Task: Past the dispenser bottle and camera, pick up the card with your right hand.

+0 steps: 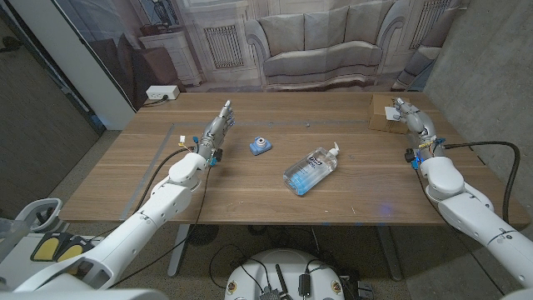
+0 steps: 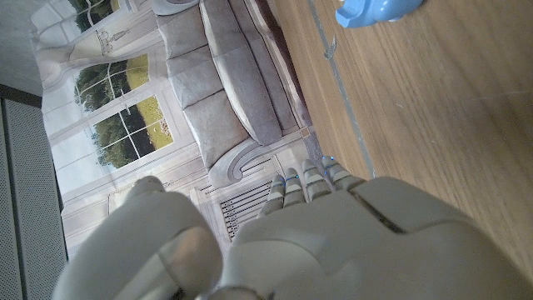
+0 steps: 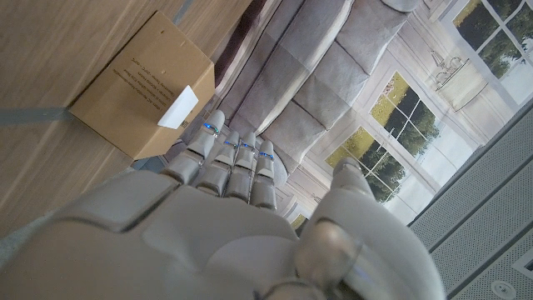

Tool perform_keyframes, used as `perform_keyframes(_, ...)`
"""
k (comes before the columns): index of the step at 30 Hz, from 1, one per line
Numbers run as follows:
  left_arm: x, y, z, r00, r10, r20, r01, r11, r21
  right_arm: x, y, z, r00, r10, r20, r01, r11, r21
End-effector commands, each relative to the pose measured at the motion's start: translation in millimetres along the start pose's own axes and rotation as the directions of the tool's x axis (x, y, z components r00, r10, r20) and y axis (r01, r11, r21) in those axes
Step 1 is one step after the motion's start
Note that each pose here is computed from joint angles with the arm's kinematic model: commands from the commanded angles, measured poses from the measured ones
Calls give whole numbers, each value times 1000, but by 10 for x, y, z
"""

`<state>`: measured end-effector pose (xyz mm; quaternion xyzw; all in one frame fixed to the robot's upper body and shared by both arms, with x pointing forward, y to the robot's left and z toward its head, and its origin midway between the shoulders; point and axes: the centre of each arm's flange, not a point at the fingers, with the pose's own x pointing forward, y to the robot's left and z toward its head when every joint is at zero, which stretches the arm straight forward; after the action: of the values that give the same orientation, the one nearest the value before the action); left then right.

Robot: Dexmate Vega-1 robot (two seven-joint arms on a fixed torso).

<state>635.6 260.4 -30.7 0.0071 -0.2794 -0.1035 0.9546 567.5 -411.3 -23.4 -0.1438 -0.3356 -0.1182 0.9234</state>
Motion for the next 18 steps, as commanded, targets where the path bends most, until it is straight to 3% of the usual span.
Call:
perform_keyframes(1,-17,-14,12,1000,-2,4,2,1000,2,-22,-40,34,1000,-29,3,29,996,-86)
perform_keyframes(18,-15,-43,24,1000,-6,10,5,1000,3,-7,-35,70,998,-60,11,61,978,-201)
